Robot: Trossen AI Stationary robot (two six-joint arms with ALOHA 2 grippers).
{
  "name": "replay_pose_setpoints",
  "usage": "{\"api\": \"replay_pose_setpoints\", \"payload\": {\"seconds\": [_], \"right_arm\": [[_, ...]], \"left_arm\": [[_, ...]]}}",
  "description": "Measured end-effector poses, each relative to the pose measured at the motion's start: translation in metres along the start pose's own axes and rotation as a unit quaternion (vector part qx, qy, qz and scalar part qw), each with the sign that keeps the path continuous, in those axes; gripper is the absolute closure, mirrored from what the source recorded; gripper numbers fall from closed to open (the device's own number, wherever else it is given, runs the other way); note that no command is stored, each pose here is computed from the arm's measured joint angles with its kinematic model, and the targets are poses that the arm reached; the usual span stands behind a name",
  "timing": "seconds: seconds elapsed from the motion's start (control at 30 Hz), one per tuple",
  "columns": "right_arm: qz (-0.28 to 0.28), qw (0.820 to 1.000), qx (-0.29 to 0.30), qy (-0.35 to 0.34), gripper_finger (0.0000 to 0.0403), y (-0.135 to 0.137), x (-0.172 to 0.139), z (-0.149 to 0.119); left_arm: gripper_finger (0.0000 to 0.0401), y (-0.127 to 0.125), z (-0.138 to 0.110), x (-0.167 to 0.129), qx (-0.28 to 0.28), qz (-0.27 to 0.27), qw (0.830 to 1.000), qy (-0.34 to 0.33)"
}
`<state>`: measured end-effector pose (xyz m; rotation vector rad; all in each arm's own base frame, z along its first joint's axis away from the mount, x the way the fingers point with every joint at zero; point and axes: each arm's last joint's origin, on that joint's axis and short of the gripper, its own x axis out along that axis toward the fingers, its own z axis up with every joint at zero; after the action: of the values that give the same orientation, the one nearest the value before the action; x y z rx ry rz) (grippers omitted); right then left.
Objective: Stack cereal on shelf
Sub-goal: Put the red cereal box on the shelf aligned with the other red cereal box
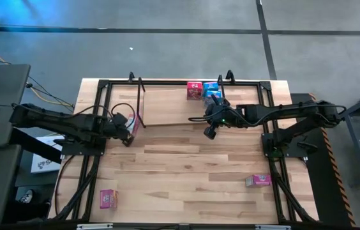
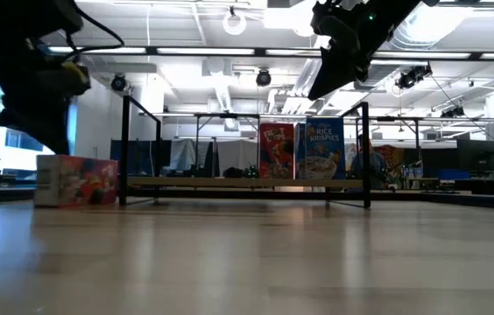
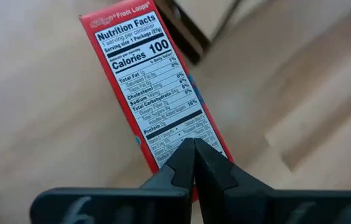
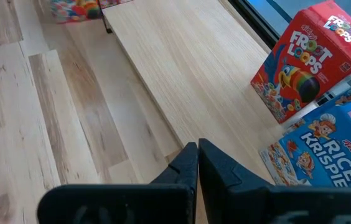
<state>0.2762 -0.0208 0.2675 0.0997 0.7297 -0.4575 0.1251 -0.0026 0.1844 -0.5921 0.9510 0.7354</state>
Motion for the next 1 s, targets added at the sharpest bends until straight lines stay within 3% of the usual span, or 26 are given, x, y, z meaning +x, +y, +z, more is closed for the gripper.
{"api": "replay_pose_setpoints", "payload": {"seconds": [0.4,0.6,1.0], "right_arm": [[-0.008,1.0,-0.004,-0.002,0.0403,0.0,0.0,0.0],[-0.007,1.0,-0.005,-0.004,0.0403,0.0,0.0,0.001],[0.006,1.0,-0.004,-0.004,0.0403,0.0,0.0,0.001]], "left_arm": [[0.0401,-0.021,-0.02,-0.008,-0.02,-0.068,0.997,0.039],[0.0401,-0.044,-0.027,-0.007,-0.007,-0.14,0.989,0.037],[0.0401,-0.096,-0.038,0.016,0.049,-0.214,0.974,0.055]]}}
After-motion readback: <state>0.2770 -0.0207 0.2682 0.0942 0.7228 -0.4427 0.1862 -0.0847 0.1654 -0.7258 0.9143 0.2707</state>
